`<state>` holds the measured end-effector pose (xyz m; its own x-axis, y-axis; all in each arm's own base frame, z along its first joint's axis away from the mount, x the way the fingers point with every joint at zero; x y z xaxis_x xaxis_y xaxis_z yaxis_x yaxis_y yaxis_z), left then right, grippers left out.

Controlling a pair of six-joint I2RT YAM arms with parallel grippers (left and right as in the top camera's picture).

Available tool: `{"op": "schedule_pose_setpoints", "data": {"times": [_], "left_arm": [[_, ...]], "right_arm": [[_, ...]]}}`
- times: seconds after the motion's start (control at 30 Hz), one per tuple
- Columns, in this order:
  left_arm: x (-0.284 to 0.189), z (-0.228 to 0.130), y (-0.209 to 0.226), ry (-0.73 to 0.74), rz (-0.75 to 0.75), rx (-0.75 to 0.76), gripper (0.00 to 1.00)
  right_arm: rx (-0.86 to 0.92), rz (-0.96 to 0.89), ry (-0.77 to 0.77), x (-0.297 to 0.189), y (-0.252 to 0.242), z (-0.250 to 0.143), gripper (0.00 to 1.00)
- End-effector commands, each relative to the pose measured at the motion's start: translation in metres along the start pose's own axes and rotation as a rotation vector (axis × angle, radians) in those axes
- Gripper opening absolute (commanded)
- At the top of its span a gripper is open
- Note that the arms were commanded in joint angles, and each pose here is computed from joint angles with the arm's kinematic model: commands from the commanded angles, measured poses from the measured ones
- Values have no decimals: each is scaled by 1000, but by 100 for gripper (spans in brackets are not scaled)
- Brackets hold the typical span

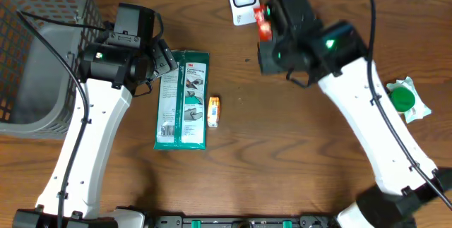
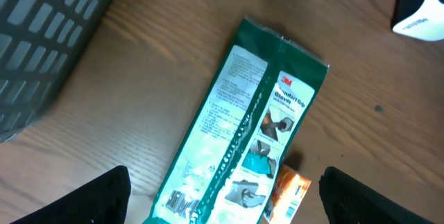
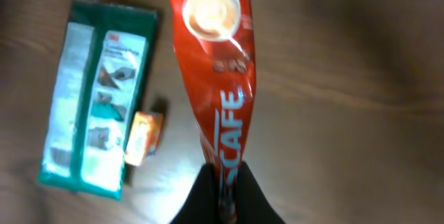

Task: Scan the item barcode
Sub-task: 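Raise the red packet to the white scanner with the right gripper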

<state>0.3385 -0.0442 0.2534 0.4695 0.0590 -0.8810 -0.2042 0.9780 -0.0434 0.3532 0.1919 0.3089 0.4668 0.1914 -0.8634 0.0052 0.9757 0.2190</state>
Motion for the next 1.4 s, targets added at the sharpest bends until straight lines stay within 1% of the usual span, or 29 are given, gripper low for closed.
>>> {"op": "schedule_pose_setpoints", "data": {"times": [0.0, 0.13, 0.23, 0.33, 0.6, 0.83, 0.93, 1.13, 1.37], "left_arm": [[-3, 3, 2, -13, 10, 3, 87], [-3, 3, 2, -13, 10, 2, 87], [-3, 3, 2, -13, 10, 2, 87], [-3, 3, 2, -13, 10, 2, 87], [-3, 3, 2, -13, 10, 3, 87], [-3, 3, 2, -13, 10, 2, 88], [-3, 3, 2, -13, 10, 2, 88], [-3, 3, 2, -13, 10, 2, 88], [-3, 3, 2, -13, 10, 2, 88]], "right_arm": [[-41, 15, -41, 3, 16, 32, 1], [-65, 43, -102, 20, 33, 61, 1], [-63, 47, -128, 52, 40, 78, 1], [-46, 33, -131, 88, 35, 89, 1], [11, -17, -180, 187, 5, 122, 1], [17, -31, -202, 245, -13, 131, 1], [-33, -11, -230, 267, -10, 135, 1], [-28, 1, -259, 289, -9, 137, 1], [-29, -22, -219, 313, -17, 124, 1]]}}
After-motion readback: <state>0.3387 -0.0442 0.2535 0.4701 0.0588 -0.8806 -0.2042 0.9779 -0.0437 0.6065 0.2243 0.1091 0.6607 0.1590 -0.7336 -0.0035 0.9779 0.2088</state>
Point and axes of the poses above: each gripper's point midway between its finger pads, its own x axis out along the fingers, its own y axis along the line the jaws close on, z = x × y, the point moved 3 cm from there along -x, back along the fingers, and after that the axes turned 14 degrees about x, right-handed, at the moved point
